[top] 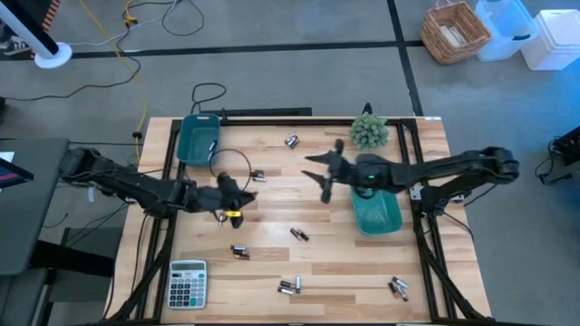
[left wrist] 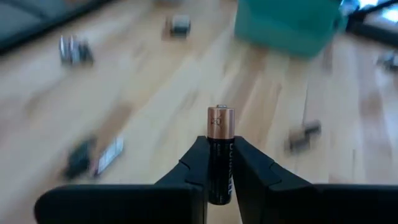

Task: Sort batteries
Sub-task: Put the brown-block battery into the green bin

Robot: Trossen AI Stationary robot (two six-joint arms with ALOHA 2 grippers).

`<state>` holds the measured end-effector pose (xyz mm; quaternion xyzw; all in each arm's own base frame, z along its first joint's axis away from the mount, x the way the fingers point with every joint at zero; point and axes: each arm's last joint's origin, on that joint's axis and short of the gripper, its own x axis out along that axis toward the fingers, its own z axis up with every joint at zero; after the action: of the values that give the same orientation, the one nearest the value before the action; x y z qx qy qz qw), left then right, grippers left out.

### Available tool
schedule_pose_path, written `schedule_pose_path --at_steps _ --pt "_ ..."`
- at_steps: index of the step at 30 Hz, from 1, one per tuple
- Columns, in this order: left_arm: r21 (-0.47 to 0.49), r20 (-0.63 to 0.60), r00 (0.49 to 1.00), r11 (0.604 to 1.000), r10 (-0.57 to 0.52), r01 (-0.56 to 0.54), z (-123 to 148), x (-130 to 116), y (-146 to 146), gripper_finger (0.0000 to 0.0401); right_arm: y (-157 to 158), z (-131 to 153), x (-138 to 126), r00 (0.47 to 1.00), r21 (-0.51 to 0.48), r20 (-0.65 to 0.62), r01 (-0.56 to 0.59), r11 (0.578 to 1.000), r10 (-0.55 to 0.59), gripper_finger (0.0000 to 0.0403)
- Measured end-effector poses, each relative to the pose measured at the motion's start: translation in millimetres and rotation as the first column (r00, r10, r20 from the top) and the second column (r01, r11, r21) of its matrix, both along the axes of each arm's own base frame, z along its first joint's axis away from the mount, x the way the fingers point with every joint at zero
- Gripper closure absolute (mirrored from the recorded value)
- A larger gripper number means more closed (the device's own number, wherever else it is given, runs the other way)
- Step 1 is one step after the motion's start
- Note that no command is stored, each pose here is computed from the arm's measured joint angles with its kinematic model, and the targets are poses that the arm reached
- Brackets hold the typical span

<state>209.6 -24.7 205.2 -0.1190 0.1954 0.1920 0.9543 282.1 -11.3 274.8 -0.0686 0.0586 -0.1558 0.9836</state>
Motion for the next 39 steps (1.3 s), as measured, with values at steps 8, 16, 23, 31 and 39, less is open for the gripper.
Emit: schedule_pose_path --at_steps 8,16,23,31,39 --pt "0.102 0.205 0.973 0.991 -0.103 0.084 2 45 32 0.0364 12 25 -50 0.988 -0.037 0.154 0.006 0.999 0.0 0.0196" --pt "0.177 0.194 0.953 0.963 -0.235 0.201 3 118 52 0.0364 20 51 -80 0.955 -0.121 0.292 -0.012 0.993 0.047 0.0196" --pt "0.222 0.22 0.916 0.931 -0.336 0.288 4 185 61 0.0364 22 66 -104 0.941 -0.173 0.336 0.025 0.985 0.036 0.0196" --pt "0.232 0.232 0.883 0.904 -0.409 0.358 -15 245 62 0.0364 22 78 -134 0.927 -0.194 0.372 0.031 0.981 0.044 0.0196" --pt "0.23 0.255 0.854 0.886 -0.454 0.402 -39 293 55 0.0364 19 82 -154 0.921 -0.19 0.388 0.034 0.981 0.043 0.0196"
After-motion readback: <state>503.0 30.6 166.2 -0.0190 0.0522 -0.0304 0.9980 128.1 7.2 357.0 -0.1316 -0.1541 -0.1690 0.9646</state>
